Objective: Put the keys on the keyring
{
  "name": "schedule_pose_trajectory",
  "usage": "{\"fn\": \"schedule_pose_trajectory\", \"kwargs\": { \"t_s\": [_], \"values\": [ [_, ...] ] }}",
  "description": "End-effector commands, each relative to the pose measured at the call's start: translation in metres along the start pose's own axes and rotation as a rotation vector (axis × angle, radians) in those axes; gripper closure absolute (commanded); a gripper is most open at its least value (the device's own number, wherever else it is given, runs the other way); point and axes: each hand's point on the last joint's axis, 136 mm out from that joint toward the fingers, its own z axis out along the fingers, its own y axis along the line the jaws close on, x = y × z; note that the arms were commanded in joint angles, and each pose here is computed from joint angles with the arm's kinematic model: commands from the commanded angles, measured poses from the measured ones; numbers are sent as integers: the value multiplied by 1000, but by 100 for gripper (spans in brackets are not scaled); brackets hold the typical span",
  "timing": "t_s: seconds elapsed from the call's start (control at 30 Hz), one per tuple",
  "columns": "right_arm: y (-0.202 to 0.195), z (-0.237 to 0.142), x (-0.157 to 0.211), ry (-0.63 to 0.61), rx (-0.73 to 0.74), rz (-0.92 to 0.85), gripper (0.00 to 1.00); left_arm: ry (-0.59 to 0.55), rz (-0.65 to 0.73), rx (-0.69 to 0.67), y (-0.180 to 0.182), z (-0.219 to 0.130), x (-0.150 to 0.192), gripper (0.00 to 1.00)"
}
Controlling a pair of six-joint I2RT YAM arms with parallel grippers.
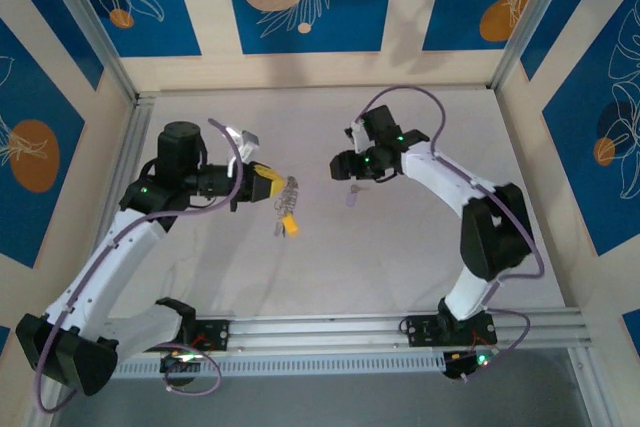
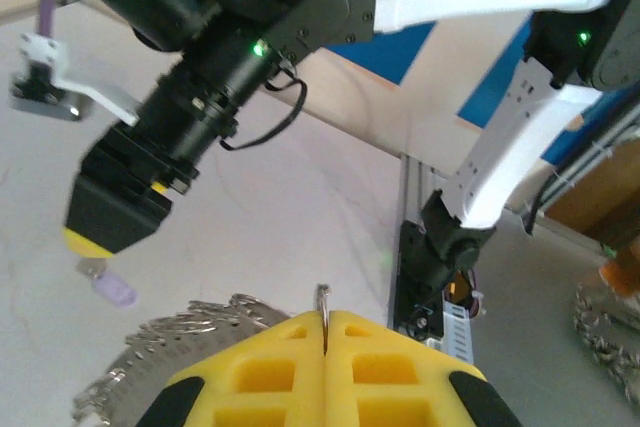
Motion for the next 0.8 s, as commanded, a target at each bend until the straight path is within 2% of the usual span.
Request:
{"fn": "schedule_pose_trajectory", "kwargs": {
  "t_s": [0.0,0.13,0.27,0.47,0.63,0.77],
  "values": [
    [-14,19,6,74,105,0,40,-83,-4,-13,6,-7,-14,100],
    [-31,43,14,118,223,-13,42,-84,-23,-28,17,-4,-8,100],
    [-43,61,20,152,278,-11,45,-102,-31,-41,26,-6,-6,100],
    [-55,70,20,161,369,-47,49,-138,-30,-27,26,-10,-11,100],
    [-62,75,20,167,400,-54,52,-148,-30,-12,28,-10,-15,100],
    [-64,79,22,170,399,-55,61,-150,-32,-7,27,-10,-15,100]
  ]
}}
